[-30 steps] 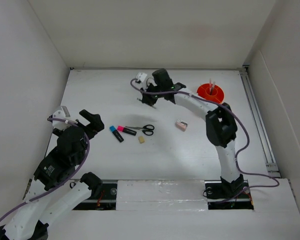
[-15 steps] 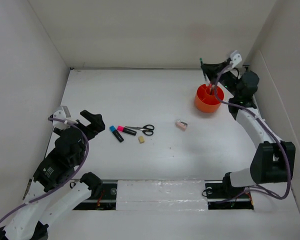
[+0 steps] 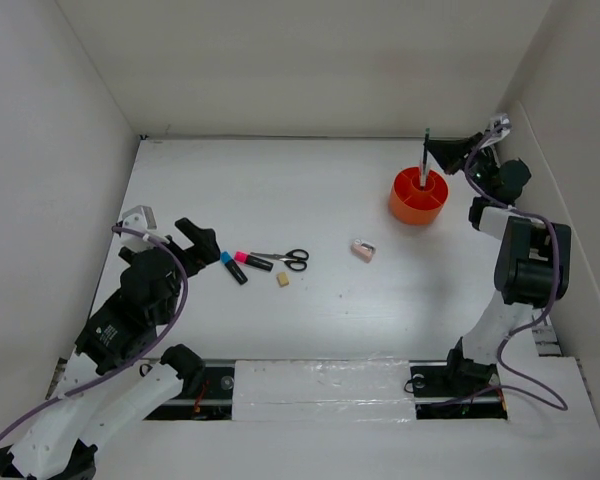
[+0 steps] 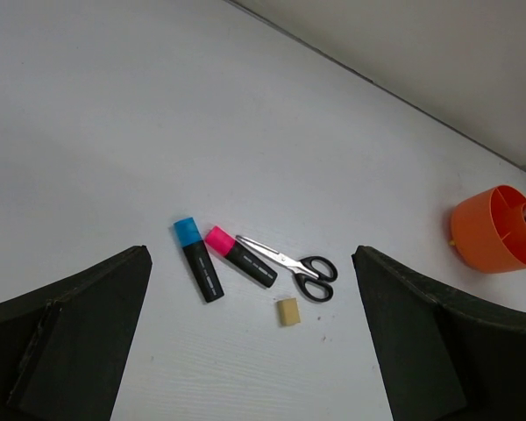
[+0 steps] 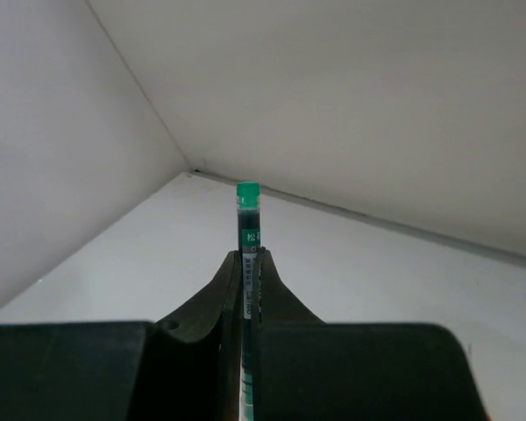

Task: Sort the stationery into containers
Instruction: Place the pen in the storage box.

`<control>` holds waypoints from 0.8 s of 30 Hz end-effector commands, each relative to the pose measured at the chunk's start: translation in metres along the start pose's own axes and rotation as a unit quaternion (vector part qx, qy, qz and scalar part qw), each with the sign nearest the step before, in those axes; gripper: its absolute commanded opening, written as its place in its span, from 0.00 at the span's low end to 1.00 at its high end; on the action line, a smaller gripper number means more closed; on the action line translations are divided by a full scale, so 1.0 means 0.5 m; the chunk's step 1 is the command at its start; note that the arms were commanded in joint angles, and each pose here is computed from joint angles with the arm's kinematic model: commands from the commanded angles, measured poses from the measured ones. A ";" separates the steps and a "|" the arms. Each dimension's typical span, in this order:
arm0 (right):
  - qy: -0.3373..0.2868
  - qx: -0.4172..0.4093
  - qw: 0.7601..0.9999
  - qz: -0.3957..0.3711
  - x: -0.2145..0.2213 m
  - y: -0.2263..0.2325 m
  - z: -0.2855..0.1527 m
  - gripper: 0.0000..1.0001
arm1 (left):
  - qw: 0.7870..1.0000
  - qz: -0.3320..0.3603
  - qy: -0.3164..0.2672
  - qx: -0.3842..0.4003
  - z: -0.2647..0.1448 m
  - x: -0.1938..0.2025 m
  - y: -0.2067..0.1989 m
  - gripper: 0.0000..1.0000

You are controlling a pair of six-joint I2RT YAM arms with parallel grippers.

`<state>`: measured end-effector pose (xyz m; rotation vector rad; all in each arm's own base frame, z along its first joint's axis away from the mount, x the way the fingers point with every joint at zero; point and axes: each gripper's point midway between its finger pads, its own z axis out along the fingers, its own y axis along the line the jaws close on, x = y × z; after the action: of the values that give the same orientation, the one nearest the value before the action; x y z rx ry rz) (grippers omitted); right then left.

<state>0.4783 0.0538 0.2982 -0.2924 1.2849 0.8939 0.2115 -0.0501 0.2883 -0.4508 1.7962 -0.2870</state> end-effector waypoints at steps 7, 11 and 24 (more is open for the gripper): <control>-0.102 -0.118 0.977 -0.143 -0.105 0.071 -0.005 0.00 | 1.000 0.005 -0.005 0.011 0.011 -0.006 -0.018 1.00; -0.094 -0.128 0.976 -0.147 -0.103 0.066 0.001 0.00 | 1.000 0.007 -0.002 0.009 0.014 -0.003 -0.018 1.00; -0.070 -0.141 0.975 -0.156 -0.093 0.009 0.029 0.00 | 1.000 0.015 0.003 0.011 0.021 0.002 -0.024 1.00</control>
<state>0.5232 0.0389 0.2809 -0.2776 1.3201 1.0318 0.2169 -0.0578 0.2870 -0.4186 1.8128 -0.2901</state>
